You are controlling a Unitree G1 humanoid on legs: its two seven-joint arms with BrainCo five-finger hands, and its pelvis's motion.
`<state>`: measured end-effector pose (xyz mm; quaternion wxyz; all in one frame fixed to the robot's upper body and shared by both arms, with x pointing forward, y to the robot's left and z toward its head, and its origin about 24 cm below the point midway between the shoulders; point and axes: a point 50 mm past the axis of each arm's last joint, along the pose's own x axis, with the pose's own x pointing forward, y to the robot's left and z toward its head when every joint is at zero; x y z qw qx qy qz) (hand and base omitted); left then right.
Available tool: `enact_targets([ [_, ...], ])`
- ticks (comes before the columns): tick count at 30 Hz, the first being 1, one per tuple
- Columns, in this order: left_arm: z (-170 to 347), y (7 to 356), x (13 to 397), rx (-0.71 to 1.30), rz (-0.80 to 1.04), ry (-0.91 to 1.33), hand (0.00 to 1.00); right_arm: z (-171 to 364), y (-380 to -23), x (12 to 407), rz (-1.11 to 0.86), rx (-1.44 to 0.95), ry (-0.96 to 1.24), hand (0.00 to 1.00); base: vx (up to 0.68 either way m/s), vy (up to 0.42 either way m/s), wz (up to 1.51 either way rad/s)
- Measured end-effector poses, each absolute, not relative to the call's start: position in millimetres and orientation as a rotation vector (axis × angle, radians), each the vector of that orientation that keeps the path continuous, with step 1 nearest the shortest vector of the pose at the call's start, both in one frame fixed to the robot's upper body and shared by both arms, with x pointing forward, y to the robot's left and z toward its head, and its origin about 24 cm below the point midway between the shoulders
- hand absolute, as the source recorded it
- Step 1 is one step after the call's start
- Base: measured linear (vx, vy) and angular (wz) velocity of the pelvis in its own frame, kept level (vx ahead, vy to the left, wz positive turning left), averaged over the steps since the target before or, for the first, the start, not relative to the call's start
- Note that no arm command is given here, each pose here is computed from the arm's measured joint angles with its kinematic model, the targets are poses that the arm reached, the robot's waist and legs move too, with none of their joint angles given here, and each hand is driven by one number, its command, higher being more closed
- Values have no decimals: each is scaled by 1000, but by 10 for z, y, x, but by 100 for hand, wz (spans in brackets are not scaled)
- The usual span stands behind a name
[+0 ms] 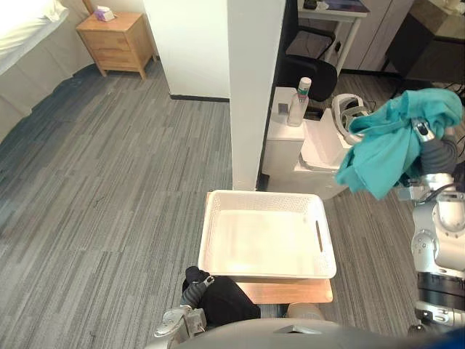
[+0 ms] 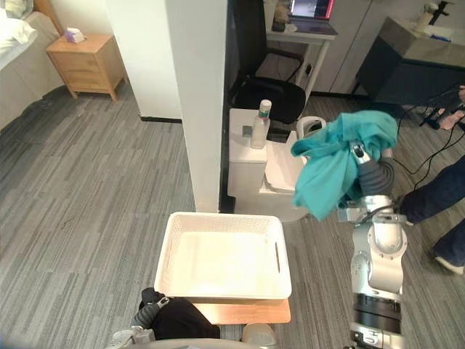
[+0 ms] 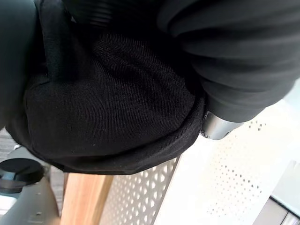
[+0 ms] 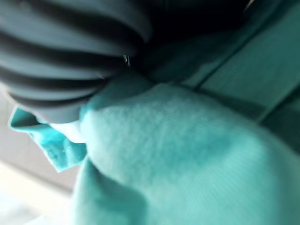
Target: Tidy the bed and pick cloth on bed and put in laundry
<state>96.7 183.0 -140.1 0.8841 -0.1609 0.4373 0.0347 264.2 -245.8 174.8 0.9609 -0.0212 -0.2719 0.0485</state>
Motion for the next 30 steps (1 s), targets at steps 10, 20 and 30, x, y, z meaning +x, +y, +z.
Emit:
enact_targets([
  [10, -1457, 1936, 894, -340, 144, 934, 100, 1896, -2073, 2680, 310, -26, -528, 100, 2, 7, -4],
  [20, -1505, 1932, 831, -344, 208, 969, 100, 1828, -1670, 2632, 499, -14, -487, 100, -21, -14, -2],
  [30, -1532, 1924, 726, -334, 234, 1007, 100, 404, -1244, 2503, 502, 80, 98, 100, -6, -5, 0],
])
